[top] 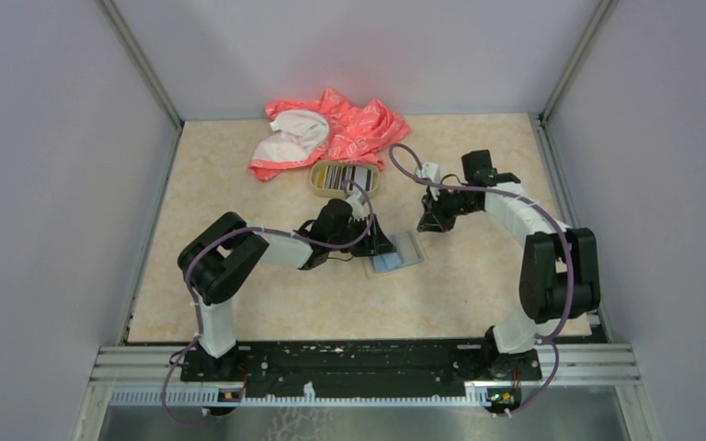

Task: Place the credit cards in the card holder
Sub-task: Open the card holder at the center of the board.

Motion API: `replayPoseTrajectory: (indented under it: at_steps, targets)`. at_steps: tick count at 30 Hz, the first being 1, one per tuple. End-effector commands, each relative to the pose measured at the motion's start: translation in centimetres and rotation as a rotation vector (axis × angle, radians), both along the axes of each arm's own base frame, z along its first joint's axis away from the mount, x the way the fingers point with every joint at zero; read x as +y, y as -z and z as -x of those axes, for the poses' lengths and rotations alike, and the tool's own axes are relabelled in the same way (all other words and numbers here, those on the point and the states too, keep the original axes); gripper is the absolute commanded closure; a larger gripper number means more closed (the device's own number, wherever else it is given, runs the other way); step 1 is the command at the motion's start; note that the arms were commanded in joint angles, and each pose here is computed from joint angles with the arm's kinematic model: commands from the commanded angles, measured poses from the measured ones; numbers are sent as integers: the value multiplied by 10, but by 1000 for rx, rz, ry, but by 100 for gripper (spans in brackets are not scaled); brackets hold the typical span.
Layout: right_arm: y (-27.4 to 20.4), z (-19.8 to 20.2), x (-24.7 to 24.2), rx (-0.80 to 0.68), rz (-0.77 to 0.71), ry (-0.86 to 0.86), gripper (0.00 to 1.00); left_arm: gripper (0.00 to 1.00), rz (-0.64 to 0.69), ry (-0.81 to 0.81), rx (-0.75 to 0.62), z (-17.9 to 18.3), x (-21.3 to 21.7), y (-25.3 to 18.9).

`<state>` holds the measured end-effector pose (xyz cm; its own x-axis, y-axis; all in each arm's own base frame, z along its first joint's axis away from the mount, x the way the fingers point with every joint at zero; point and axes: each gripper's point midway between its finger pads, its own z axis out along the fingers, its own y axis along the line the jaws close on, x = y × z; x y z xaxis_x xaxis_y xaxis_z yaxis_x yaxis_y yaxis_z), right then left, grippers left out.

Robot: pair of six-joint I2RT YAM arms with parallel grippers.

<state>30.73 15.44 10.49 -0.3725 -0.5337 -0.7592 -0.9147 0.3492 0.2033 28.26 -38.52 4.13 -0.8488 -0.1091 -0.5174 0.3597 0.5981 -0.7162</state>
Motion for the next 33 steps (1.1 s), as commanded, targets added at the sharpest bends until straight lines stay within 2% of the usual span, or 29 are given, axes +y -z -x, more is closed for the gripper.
replayPoseTrajectory:
  at_steps: [1, 6, 9, 17, 23, 33]
  targets:
    - [-28, -6, 3, -118, -52, -8, 82, 45, -28, -3, 2, 1, 8, 6]
    - [-41, 9, 15, -167, -145, -76, 71, 54, -5, -1, 8, 2, 9, 7]
    - [-31, 13, 20, -151, -143, -96, 72, 58, 16, -1, 9, 3, 10, 4]
    - [26, 19, 33, 12, 12, -124, 79, 62, 40, 3, 5, 4, 11, 0]
    - [47, 17, 38, 76, 82, -84, 78, 66, 89, 24, 10, 8, 11, -1]
    - [60, 15, 37, 100, 128, -59, 76, 64, 123, 47, 10, 12, 8, -4]
